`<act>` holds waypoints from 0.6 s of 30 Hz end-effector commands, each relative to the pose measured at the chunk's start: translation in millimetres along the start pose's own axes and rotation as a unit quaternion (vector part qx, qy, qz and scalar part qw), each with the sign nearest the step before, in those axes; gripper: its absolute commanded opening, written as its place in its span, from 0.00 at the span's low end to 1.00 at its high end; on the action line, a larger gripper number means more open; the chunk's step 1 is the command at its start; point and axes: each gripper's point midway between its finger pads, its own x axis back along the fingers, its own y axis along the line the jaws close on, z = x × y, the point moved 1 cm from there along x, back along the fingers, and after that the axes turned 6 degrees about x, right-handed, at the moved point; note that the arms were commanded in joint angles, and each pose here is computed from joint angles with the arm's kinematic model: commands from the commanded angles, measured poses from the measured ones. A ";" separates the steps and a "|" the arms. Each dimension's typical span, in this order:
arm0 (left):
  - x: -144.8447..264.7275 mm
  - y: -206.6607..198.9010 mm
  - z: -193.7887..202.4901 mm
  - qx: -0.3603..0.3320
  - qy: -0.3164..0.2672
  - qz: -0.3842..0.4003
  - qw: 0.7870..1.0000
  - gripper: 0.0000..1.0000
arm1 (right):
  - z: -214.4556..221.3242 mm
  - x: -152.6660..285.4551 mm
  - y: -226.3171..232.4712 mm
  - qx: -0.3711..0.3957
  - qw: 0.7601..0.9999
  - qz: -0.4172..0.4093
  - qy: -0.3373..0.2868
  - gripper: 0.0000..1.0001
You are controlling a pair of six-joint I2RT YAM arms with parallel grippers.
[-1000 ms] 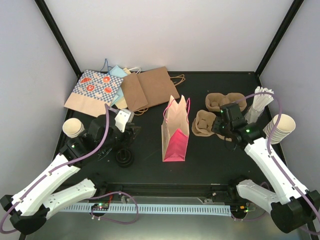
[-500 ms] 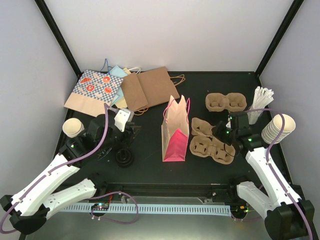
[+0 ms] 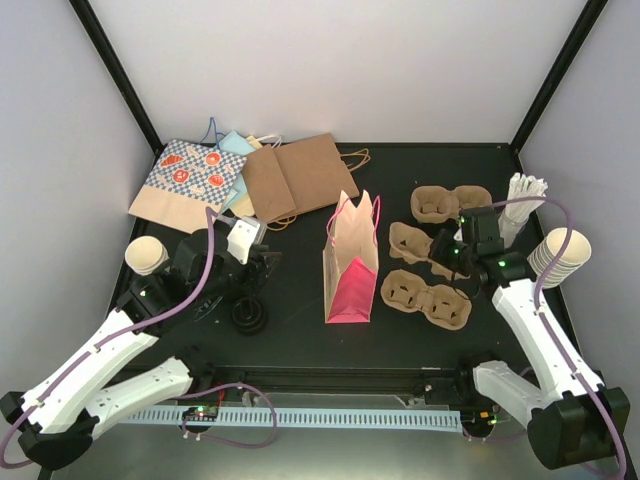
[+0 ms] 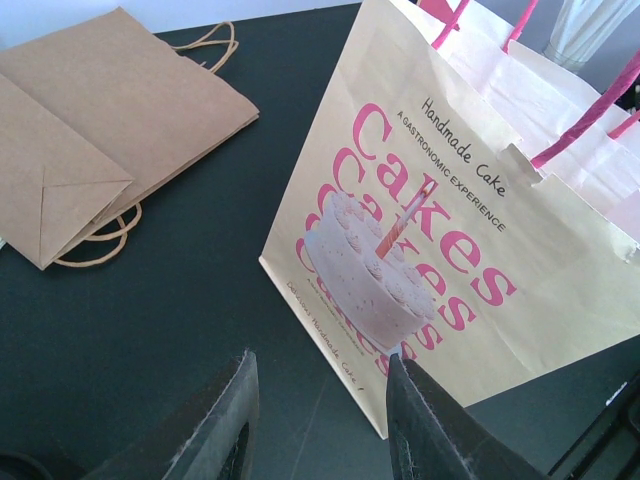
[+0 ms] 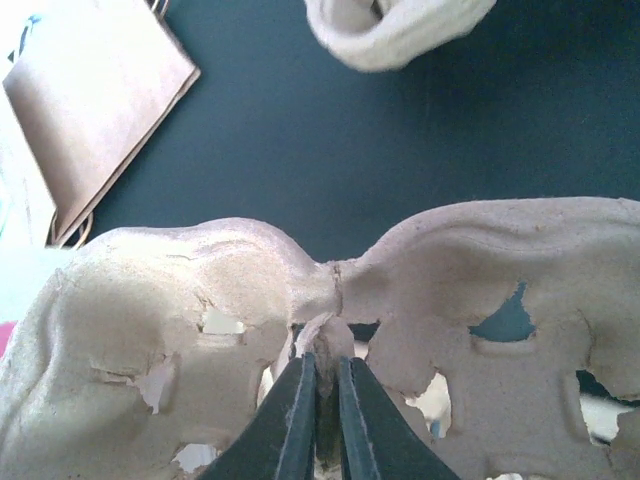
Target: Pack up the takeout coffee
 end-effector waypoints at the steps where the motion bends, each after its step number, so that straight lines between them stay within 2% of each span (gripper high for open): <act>1: 3.6 -3.5 -6.5 0.006 -0.010 0.010 1.000 0.38 | -32.9 0.8 -9.1 0.038 0.996 0.057 -0.050 0.11; 5: 3.1 -3.8 -7.0 0.007 -0.011 0.011 1.000 0.38 | -45.8 -19.6 -13.4 0.058 0.993 0.073 -0.071 0.13; 6: 2.7 -3.6 -6.8 0.006 -0.010 0.010 1.000 0.38 | -45.8 -25.8 -13.6 0.066 0.993 0.072 -0.070 0.19; 7: 2.8 -4.1 -7.3 0.007 -0.011 0.011 1.000 0.38 | -43.8 -31.9 -14.5 0.075 0.993 0.073 -0.060 0.34; 8: 3.1 -4.3 -7.5 0.006 -0.010 0.012 1.000 0.38 | -40.1 -36.6 -16.2 0.079 0.993 0.075 -0.048 0.56; 9: 3.7 -4.6 -7.9 0.006 -0.010 0.012 1.000 0.38 | -36.1 -39.7 -17.9 0.079 0.993 0.078 -0.036 0.67; 10: 4.4 -4.2 -7.8 0.005 -0.010 0.010 1.000 0.38 | -32.7 -40.4 -18.1 0.081 0.993 0.077 -0.028 0.70; 16: 7.0 -4.9 -11.3 0.000 -0.014 0.010 1.000 0.38 | -11.4 -23.1 -33.1 0.081 0.988 0.133 0.013 0.70; 18: 9.2 -8.5 -15.0 0.000 -0.016 0.017 1.000 0.39 | 4.1 -17.3 -30.3 0.078 0.986 0.141 0.037 0.74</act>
